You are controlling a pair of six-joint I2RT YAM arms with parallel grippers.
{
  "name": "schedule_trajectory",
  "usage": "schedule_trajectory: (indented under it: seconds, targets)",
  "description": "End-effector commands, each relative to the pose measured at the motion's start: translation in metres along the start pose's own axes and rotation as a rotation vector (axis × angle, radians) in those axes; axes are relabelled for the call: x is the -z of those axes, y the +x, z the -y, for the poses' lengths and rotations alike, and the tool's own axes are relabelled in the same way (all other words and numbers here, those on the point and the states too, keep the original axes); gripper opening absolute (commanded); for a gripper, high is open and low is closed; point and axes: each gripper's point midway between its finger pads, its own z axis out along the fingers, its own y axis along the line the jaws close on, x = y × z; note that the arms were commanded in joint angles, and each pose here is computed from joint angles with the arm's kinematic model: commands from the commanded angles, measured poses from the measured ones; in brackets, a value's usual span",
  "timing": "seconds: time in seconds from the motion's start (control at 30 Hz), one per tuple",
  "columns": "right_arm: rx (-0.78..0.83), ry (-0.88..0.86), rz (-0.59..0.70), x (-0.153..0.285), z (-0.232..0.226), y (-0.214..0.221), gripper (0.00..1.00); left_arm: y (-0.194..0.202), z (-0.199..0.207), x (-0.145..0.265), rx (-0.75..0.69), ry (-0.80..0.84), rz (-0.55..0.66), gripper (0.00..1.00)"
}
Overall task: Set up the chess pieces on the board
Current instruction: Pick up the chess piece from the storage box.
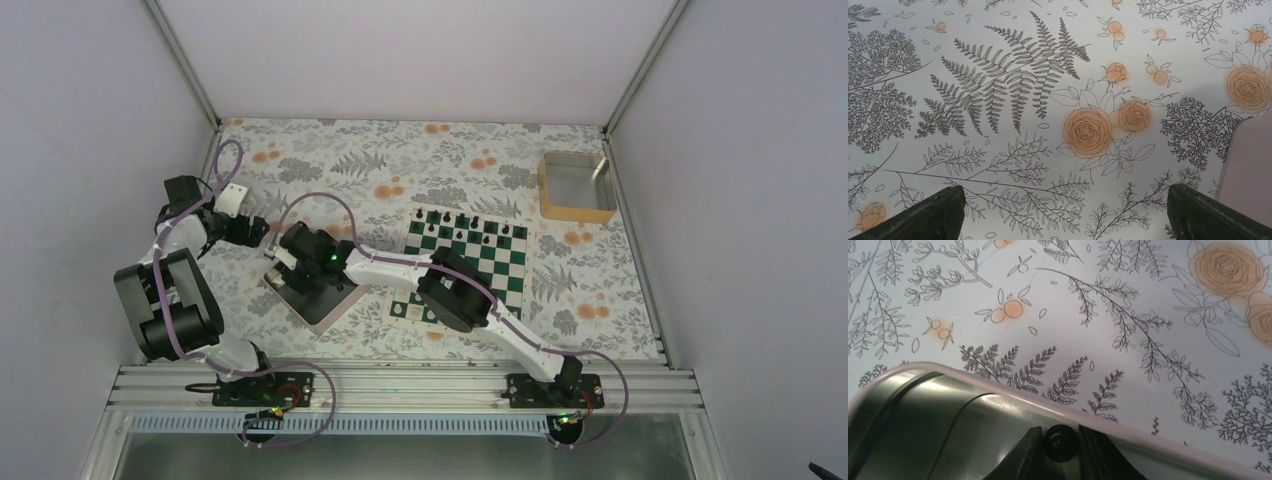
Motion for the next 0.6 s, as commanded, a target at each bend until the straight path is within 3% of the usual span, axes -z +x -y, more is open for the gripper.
schedule_trajectory:
  seconds: [0.0, 0.27, 0.57]
  targets:
    - [-0.004, 0.014, 0.004, -0.011, -0.005, 0.004, 0.19, 0.002, 0.001, -0.005, -0.008, 0.022, 0.01, 1.0]
    - [0.0, 0.021, 0.006, -0.002, -0.005, 0.002, 0.05, 0.002, 0.001, -0.005, -0.005, 0.022, 0.009, 1.0]
    - [0.018, 0.043, 0.039, 0.03, -0.002, -0.019, 0.04, -0.007, 0.0, 0.002, -0.009, 0.018, 0.022, 1.0]
